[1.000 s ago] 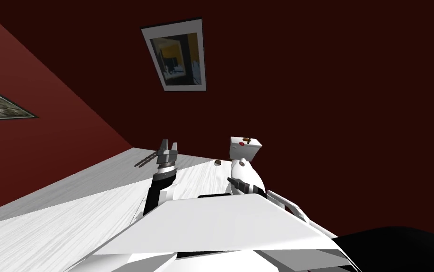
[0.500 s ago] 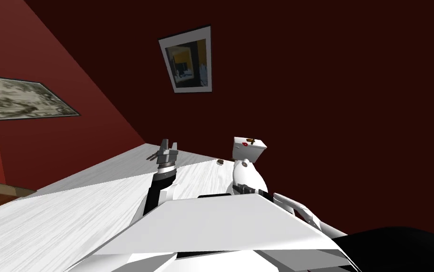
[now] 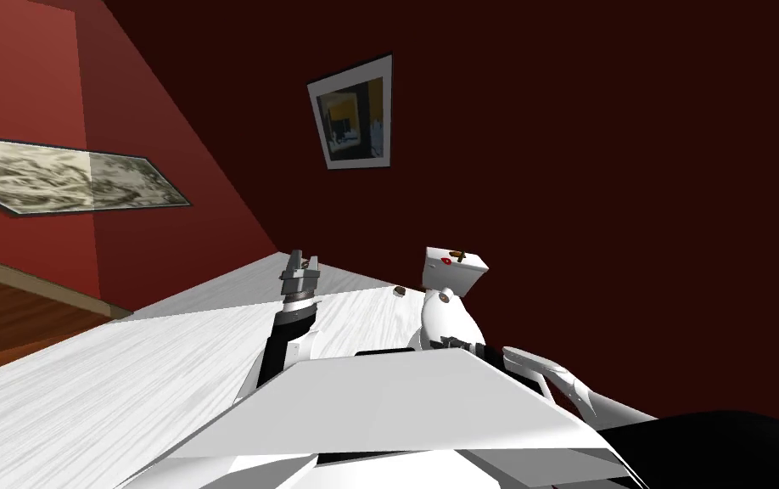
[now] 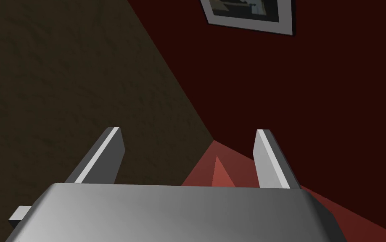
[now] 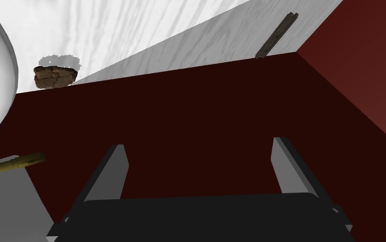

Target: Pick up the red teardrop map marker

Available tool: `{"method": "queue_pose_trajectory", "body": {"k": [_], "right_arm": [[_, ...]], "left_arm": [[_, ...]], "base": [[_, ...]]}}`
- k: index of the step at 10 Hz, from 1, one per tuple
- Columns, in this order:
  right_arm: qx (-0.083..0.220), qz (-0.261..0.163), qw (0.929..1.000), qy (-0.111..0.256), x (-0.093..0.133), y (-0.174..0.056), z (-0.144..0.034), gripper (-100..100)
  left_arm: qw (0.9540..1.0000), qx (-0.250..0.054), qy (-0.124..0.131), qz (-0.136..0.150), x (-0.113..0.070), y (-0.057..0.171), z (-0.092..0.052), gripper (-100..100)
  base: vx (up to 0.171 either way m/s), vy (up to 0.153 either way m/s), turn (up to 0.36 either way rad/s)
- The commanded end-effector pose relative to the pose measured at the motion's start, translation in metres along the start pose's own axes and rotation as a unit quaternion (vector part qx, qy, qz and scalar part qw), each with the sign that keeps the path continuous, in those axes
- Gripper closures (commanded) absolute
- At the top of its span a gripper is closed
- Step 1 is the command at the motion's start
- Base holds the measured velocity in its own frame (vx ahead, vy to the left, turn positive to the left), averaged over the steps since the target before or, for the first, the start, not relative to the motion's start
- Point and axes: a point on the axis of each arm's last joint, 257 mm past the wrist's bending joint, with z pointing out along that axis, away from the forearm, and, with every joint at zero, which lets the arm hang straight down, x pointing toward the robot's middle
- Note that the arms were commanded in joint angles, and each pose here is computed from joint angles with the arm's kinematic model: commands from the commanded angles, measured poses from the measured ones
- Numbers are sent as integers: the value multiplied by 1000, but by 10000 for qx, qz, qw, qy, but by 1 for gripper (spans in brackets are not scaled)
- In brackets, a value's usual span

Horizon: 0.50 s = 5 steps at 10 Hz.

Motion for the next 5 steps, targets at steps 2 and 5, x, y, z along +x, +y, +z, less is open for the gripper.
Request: {"method": "queue_pose_trajectory", "body": {"k": [2,5], "right_arm": [[570,-280,9972,397,20,-41,-29,-100],[1098,-596,9895,729,24,-82,-65,-100]], "left_arm": [[10000,-1,0,1,0,0,0,0],[10000,0,0,0,0,0,0,0]], "base": [[-27,-11,187],[-5,-13,189]]}}
